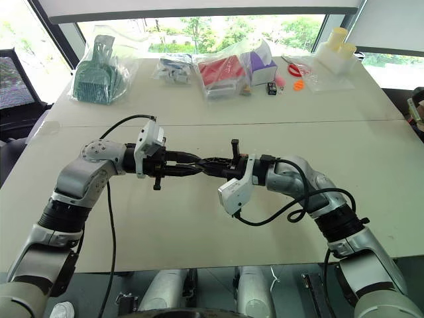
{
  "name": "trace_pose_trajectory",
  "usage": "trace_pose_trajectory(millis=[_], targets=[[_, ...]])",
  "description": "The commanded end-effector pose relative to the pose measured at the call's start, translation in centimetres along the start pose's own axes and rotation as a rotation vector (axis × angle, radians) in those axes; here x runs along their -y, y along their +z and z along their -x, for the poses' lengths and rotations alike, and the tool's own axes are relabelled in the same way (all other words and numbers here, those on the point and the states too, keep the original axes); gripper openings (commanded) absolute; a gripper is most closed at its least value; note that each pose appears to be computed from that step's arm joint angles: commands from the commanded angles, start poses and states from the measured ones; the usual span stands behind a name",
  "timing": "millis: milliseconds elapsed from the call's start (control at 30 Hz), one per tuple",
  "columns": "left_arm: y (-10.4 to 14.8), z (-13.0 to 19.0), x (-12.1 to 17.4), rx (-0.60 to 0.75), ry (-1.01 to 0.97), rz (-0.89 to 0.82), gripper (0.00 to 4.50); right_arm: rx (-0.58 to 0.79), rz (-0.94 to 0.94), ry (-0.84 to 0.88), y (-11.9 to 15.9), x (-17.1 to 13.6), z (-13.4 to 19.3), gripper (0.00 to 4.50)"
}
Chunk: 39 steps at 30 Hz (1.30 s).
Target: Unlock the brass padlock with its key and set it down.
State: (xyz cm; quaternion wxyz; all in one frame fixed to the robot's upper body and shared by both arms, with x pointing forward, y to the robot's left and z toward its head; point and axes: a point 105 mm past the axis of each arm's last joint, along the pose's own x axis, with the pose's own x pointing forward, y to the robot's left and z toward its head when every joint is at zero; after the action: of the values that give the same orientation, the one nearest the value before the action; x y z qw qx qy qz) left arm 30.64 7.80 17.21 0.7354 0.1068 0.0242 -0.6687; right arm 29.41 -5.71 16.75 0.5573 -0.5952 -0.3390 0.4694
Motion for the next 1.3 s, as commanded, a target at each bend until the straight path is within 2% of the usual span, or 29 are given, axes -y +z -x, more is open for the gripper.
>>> trace_pose_trajectory(millis=[33, 167, 400, 433, 533, 633, 833, 867, 900, 1300], targets=[[0.9, 0.0, 0.2, 0.015, -0.012, -0.038, 0.72, 0.013, 0.032, -0.066, 0.2, 2.0, 0.1, 0.11], [0.8, 0.1, 0.2, 0.005, -0.004, -0.034, 0.72, -0.004, 0.018, -0.058, -0.1, 1.8, 0.2, 0.11], [1.4, 1.6, 0.0, 0.010, 0.051, -0.025, 4.16, -0.035, -0.006, -0.056, -0.6, 1.5, 0.5, 0.00], [1.6, 1.8, -0.1, 0.016, 0.061, -0.026, 4.49, -0.037, -0.009, -0.056, -0.6, 1.5, 0.6, 0.00], [2.1, 2.2, -0.4, 0.039, 0.091, -0.027, 4.49, -0.039, -0.015, -0.055, -0.6, 1.4, 0.6, 0.00], [3.0, 2.7, -1.0, 0.081, 0.126, -0.022, 3.59, -0.038, -0.018, -0.054, -0.5, 1.3, 0.6, 0.00], [2.7, 2.2, -0.5, 0.085, 0.107, -0.010, 0.94, -0.036, -0.018, -0.053, -0.5, 1.3, 0.5, 0.00], [2.4, 2.0, -0.3, 0.080, 0.102, -0.007, 0.38, -0.035, -0.017, -0.052, -0.5, 1.3, 0.5, 0.00], [2.1, 1.8, -0.2, 0.072, 0.095, 0.001, 0.03, -0.035, -0.017, -0.051, -0.5, 1.3, 0.5, 0.00], [-1.3, 0.6, 0.1, -0.015, 0.092, 0.035, 0.03, -0.035, -0.011, -0.045, -0.6, 1.5, 0.5, 0.00]])
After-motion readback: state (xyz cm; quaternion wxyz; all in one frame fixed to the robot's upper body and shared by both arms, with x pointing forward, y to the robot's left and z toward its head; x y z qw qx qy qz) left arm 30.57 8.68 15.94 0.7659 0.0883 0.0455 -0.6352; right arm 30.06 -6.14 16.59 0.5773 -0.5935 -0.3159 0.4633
